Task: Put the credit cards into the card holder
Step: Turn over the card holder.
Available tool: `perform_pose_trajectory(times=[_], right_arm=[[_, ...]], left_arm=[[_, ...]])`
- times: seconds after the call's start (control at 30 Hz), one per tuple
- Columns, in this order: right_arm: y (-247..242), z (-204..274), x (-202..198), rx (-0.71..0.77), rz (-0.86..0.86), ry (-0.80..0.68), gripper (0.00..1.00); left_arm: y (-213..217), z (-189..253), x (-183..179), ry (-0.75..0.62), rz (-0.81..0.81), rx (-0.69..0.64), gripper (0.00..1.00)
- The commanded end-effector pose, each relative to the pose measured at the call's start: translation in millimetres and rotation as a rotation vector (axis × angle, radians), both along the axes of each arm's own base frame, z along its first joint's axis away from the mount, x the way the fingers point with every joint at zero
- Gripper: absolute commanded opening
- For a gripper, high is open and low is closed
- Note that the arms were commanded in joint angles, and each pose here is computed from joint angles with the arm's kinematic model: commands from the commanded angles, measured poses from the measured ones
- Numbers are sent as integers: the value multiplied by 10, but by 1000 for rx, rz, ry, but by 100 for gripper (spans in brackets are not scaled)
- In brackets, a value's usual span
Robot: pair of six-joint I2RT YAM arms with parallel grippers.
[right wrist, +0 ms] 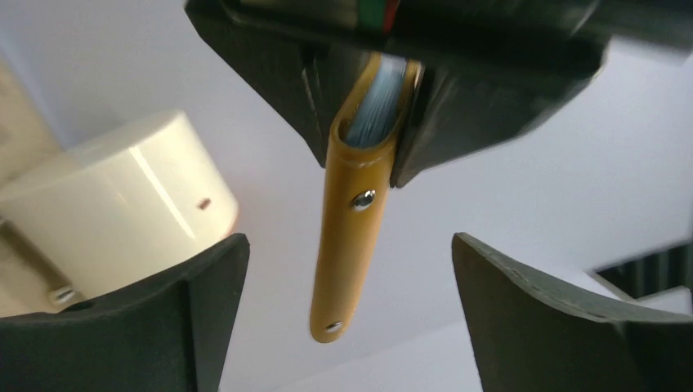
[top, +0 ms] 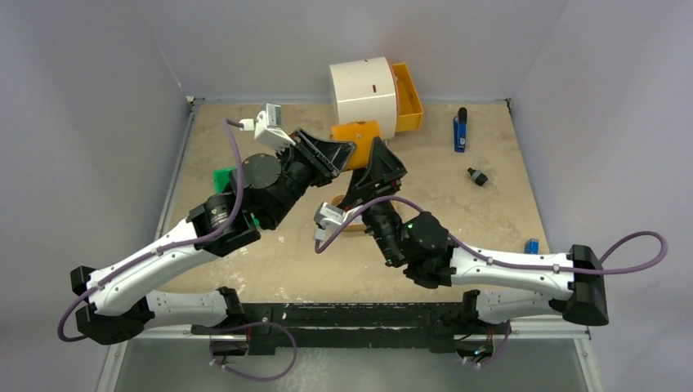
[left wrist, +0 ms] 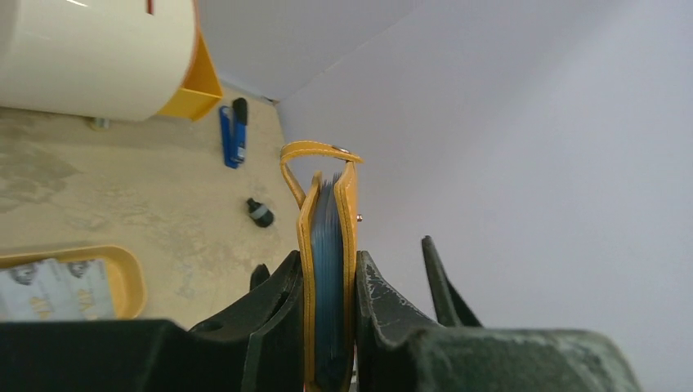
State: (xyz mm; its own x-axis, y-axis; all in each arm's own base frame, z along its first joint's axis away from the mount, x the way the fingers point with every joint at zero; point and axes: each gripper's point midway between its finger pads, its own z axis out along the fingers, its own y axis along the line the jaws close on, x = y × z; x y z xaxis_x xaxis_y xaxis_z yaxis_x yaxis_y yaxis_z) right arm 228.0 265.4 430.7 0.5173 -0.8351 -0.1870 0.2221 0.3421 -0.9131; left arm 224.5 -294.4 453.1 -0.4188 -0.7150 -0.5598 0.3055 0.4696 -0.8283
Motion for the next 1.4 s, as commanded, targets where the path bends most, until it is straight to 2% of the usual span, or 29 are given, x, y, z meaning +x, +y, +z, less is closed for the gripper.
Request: perform_pose_trajectory(times=[0.0,0.07,0.17,0.33,0.4,0.5,0.6,0.83,1.17,1.37], right_arm=[[23,-152,-56,193,134,391,99],[141,-329,-214,249,280,612,99],[147,-407,-357,375,430,805,99],[25,-226,-583,605,740,1083,99],[4,-149,-676,630,845,1174,99],[63,-42,-831,648,987,1300,99],[167,55,-1048,630,1161,1420,99],[224,264,-1353,579,1396,1556,99],[244,210,-1439,552,1425,1673,99],[290,94,-1308,577,1339,1674,99]], left_arm=[[467,247,34,-98,138,46,0],[620,220,0,-132,152,159,0],[784,164,-112,-193,107,360,0],[920,-91,-438,-321,-115,670,0],[929,-171,-623,-379,-232,721,0],[852,-159,-980,-517,-423,678,0],[827,-50,-1153,-621,-483,616,0],[556,49,-1391,-723,-673,590,0],[458,255,-1499,-814,-730,553,0],[436,327,-1534,-834,-747,537,0]])
